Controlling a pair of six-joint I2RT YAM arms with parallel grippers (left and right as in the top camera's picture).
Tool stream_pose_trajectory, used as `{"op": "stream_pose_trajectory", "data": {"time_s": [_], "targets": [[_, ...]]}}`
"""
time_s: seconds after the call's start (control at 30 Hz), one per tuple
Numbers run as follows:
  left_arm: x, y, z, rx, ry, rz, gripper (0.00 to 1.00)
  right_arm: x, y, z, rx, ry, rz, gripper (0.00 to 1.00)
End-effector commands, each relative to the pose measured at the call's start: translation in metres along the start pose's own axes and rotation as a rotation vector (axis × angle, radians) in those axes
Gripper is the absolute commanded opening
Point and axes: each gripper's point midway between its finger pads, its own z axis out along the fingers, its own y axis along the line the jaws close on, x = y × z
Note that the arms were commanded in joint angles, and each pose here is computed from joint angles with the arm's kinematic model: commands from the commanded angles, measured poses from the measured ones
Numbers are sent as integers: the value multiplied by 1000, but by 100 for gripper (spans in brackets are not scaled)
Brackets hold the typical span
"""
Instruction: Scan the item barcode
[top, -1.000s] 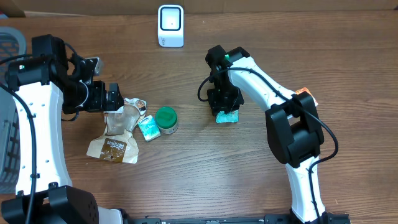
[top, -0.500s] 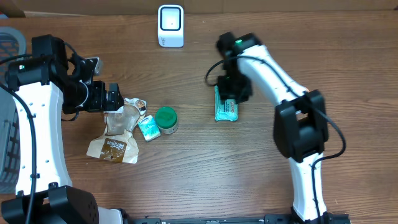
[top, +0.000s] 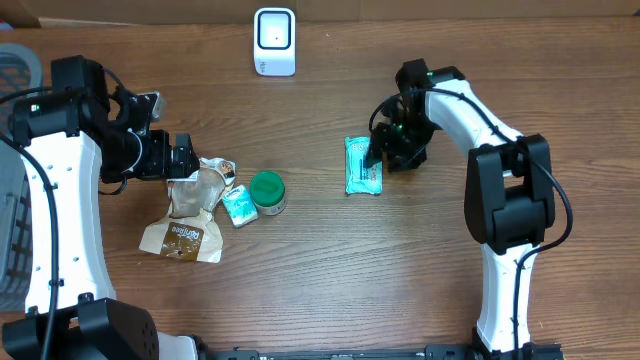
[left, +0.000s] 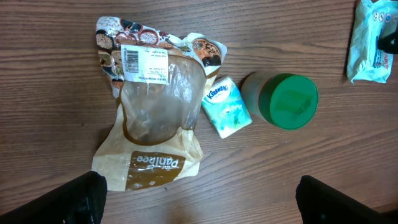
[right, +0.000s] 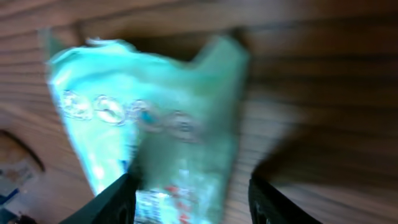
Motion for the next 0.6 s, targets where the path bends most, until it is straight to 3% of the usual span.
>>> {"op": "stream_pose_trajectory", "data": {"time_s": [0.0, 0.1, 0.43, 0.57], "targets": [[-1, -1, 2, 12, 3, 23, 100, 16, 3, 23, 28, 29, -33, 56], [-1, -1, 2, 12, 3, 23, 100, 19, -14, 44, 124, 5, 33, 54], [-1, -1, 2, 12, 3, 23, 100, 24, -36, 67, 173, -26, 101, 5], [-1, -1, 2, 12, 3, 23, 100, 16, -29, 53, 136, -34, 89, 4]]}}
